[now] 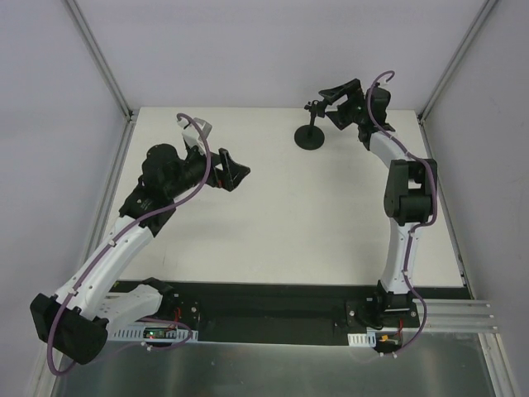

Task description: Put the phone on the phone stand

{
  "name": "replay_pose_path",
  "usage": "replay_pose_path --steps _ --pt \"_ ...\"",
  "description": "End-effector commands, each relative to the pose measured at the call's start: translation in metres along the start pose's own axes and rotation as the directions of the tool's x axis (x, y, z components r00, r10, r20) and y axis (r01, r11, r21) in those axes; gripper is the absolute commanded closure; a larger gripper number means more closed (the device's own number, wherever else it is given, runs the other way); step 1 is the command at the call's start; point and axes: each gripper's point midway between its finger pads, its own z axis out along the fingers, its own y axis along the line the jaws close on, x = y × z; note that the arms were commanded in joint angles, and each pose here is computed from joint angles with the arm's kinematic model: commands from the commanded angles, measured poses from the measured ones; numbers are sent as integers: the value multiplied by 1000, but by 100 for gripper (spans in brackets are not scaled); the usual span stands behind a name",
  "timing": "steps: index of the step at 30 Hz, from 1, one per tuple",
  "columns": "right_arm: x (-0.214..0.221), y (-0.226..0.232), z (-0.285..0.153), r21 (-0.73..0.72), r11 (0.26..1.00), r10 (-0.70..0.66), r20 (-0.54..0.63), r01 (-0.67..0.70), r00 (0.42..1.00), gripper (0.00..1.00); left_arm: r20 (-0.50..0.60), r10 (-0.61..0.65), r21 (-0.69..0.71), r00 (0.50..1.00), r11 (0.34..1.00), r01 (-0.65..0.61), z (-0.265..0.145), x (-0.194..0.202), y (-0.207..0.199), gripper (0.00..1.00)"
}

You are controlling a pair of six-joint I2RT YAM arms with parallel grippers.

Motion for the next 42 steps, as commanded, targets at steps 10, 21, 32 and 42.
replay_pose_path --steps 10,21,32,42 --pt "-4 31 7 -137 989 39 -54 -46 998 6 -32 3 28 999 1000 -2 14 1 -2 1" --pt "6 33 16 -161 979 112 -96 -126 989 52 -13 7 6 1000 1000 -7 10 -2 0 1" --pt "80 66 -32 -183 974 120 -93 -135 988 99 -35 -30 22 999 999 31 15 2 -1 1" --pt "151 56 -132 -46 995 101 266 -91 959 99 -129 -179 98 975 976 192 29 14 -17 6"
